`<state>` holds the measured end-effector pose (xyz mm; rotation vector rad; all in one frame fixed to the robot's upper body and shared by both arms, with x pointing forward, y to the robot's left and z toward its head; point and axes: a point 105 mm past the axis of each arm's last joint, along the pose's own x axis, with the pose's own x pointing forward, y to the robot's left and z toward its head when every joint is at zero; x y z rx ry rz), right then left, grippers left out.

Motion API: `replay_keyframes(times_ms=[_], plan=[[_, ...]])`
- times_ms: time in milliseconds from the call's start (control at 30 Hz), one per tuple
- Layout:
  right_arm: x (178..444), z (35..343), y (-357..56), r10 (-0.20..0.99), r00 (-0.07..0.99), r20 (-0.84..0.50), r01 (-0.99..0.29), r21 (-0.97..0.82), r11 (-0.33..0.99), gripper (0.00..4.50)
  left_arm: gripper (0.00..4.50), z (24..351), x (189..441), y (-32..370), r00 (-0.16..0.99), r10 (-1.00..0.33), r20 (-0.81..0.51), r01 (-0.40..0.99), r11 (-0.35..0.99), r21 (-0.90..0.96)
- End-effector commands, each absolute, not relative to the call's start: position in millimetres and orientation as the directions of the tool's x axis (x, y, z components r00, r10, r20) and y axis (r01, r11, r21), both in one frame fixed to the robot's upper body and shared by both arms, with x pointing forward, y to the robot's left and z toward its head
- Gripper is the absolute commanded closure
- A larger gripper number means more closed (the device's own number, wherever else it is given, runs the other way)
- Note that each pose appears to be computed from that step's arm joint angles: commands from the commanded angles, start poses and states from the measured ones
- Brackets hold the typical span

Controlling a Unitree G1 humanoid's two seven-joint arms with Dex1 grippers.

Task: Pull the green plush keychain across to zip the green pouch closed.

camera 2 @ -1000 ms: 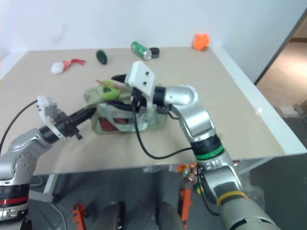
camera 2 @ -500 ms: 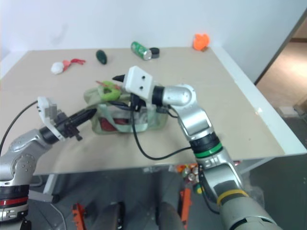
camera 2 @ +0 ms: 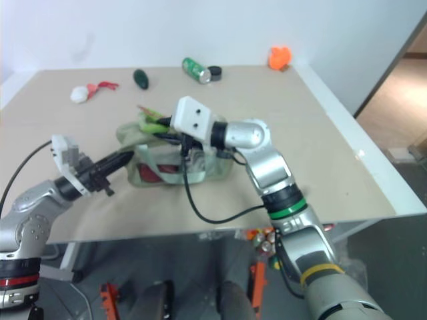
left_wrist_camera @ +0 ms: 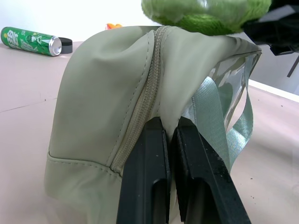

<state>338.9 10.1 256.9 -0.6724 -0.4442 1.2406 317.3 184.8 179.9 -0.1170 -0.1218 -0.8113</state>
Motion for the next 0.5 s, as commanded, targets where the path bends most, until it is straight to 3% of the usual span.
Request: replay_keyframes(times_ms=[33,300,500], plan=[[334.6,265.8,13.2,0.966,0.256,-0.030,-0.690,-0.705,0.161,4.46,4.50,166.2,316.5,182.8,0.687,-0.719,0.107,0.727,0.681,-0.085],[338.6,274.1,2.9,0.960,0.278,0.002,-0.685,-0.700,0.200,4.46,4.50,165.2,316.4,182.1,0.684,-0.722,0.107,0.729,0.678,-0.088],[361.4,292.2,-37.3,0.900,0.435,0.022,-0.598,-0.740,0.308,4.46,4.50,164.8,318.6,180.2,0.679,-0.727,0.106,0.734,0.673,-0.091]])
